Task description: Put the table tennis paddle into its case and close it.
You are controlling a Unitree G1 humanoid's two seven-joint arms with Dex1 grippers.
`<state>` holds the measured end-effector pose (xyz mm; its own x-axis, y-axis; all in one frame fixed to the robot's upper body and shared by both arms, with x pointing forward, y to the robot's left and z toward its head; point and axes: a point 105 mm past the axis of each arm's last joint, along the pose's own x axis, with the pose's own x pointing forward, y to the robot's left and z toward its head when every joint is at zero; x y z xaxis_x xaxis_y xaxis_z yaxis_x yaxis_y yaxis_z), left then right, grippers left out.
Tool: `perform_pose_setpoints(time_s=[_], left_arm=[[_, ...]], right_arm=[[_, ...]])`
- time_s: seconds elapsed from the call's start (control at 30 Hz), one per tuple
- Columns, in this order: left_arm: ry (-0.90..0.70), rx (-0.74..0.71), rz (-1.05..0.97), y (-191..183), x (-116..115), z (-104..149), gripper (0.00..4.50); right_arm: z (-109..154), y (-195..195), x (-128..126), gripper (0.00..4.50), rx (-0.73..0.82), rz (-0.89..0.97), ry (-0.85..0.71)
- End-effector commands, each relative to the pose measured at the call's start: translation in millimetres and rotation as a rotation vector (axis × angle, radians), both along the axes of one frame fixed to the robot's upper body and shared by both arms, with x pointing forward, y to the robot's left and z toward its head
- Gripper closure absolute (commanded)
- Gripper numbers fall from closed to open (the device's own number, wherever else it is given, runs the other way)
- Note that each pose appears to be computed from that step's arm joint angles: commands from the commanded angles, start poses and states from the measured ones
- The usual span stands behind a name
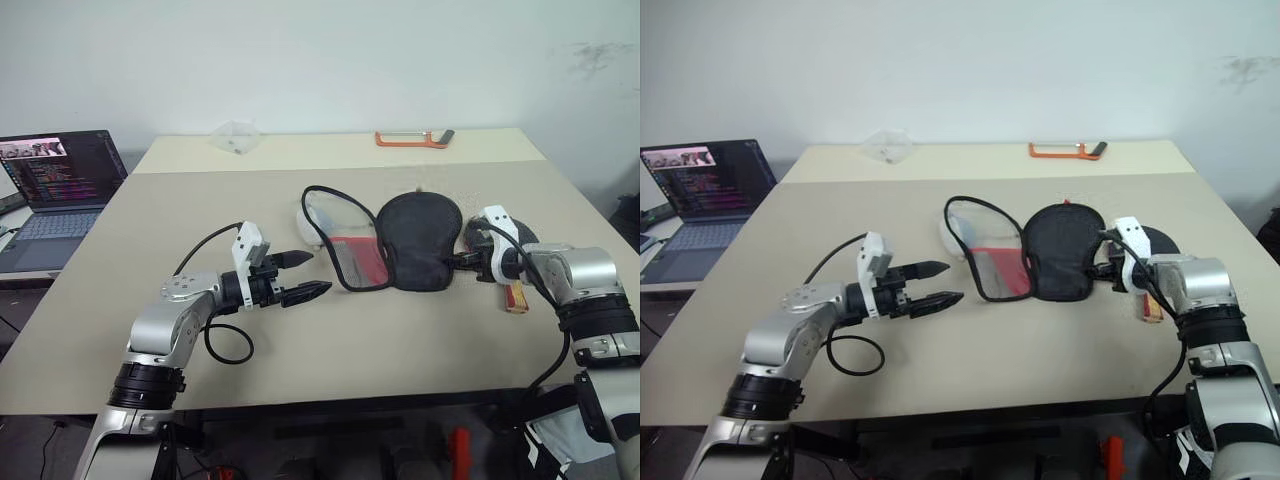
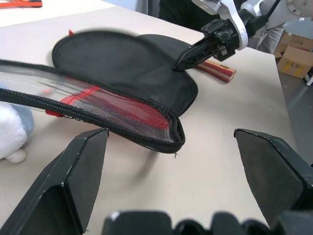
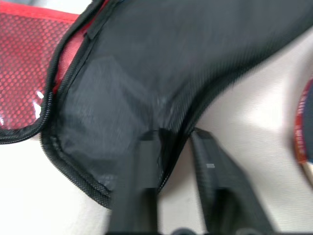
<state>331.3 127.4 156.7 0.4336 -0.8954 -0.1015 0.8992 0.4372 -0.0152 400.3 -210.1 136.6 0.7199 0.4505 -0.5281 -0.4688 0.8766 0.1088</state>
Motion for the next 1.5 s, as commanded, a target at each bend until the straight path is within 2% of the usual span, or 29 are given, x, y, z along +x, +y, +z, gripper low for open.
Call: perform_pose_setpoints(time_s=[0.03,0.13,0.23,0.33,0.57,0.7,0.8,1.1,1.5], left_arm=[[-0.047,0.004,-0.04,-7.9,-4.2,10.0,0.0],[-0.05,0.0,-0.048,-11.2,-4.9,9.9,0.0],[-0.059,-0.01,-0.061,-14.3,-7.5,13.3,0.0],[-0.082,-0.002,-0.08,-18.0,-10.8,17.6,0.0],[-0.167,-0.001,-0.175,-34.7,-18.8,38.5,0.0],[-0.209,0.007,-0.2,-41.6,-16.3,46.3,0.0],[-0.212,0.016,-0.2,-41.1,-14.1,44.9,0.0],[-0.207,0.024,-0.177,-36.3,-11.9,41.0,0.0],[-0.202,0.016,-0.136,-32.9,-9.2,38.9,0.0]], right_arm=[[31.7,-15.9,11.8,2.16,-0.071,-0.031,-0.147],[49.2,-26.9,17.6,1.11,-0.097,-0.074,-0.229],[63.1,-42.8,13.0,0.05,-0.126,-0.116,-0.287],[64.4,-62.0,3.5,0.01,-0.194,-0.174,-0.312],[55.5,-98.7,-15.1,0.01,-0.174,-0.434,-0.319],[20.9,-96.2,-30.8,0.01,-0.146,-0.506,-0.237],[10.4,-91.0,-34.1,0.01,-0.102,-0.555,-0.215],[-11.0,-87.7,-35.9,0.01,-0.122,-0.595,-0.169],[-21.5,-88.6,-27.2,0.01,-0.132,-0.585,-0.129]])
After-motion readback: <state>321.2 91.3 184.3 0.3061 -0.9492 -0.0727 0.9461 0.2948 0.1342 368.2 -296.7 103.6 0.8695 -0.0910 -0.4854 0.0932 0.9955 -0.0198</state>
